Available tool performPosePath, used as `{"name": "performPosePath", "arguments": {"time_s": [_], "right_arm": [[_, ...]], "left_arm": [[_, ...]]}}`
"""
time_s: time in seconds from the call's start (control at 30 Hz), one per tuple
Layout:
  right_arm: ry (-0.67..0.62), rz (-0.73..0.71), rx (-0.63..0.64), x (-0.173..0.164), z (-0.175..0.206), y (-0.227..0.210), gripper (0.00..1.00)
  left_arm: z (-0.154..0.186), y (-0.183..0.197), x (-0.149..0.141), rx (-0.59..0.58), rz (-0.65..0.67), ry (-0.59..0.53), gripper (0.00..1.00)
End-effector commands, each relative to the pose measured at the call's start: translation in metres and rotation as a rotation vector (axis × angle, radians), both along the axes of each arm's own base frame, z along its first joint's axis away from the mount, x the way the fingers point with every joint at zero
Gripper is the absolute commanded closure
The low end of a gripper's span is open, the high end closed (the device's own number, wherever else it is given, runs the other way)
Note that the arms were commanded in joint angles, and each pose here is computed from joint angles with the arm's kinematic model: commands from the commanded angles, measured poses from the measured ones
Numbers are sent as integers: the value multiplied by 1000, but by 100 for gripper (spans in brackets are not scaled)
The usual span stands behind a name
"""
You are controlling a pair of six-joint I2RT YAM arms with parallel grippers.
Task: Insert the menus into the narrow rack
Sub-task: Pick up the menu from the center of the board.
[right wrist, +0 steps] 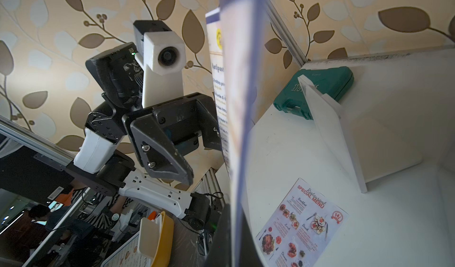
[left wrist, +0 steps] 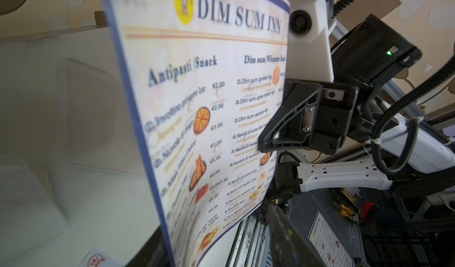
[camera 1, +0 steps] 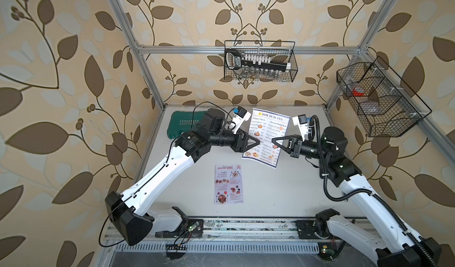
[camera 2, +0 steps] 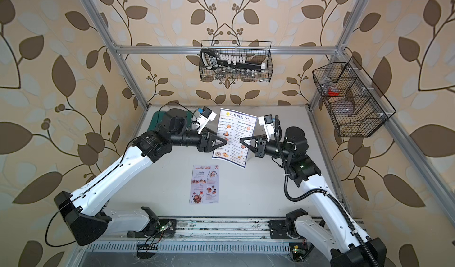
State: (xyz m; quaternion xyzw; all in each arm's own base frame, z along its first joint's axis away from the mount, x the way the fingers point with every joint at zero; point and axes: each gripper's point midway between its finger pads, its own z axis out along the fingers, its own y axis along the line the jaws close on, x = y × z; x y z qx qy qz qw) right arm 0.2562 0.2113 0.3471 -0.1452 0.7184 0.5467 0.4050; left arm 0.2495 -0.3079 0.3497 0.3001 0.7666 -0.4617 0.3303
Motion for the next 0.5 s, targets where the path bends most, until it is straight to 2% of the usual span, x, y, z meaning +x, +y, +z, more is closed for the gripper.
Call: {"name": "performPosePath", "arguments": {"time_s": [0.0, 0.23, 0.3, 0.47], "right_arm": [[-64, -37, -32, 12, 11, -4, 100], [-74, -62, -16, 39, 15, -16, 100], [-70, -63, -7, 48, 15, -20, 100], [-69, -67, -4, 73, 15, -24, 100]], "left_arm": [[23, -2, 16, -23, 18, -86, 46], [30, 5, 55, -44, 64, -83, 47], [23, 5, 74, -46, 76, -61, 45], [31, 2, 108, -79, 57, -65, 46]]}}
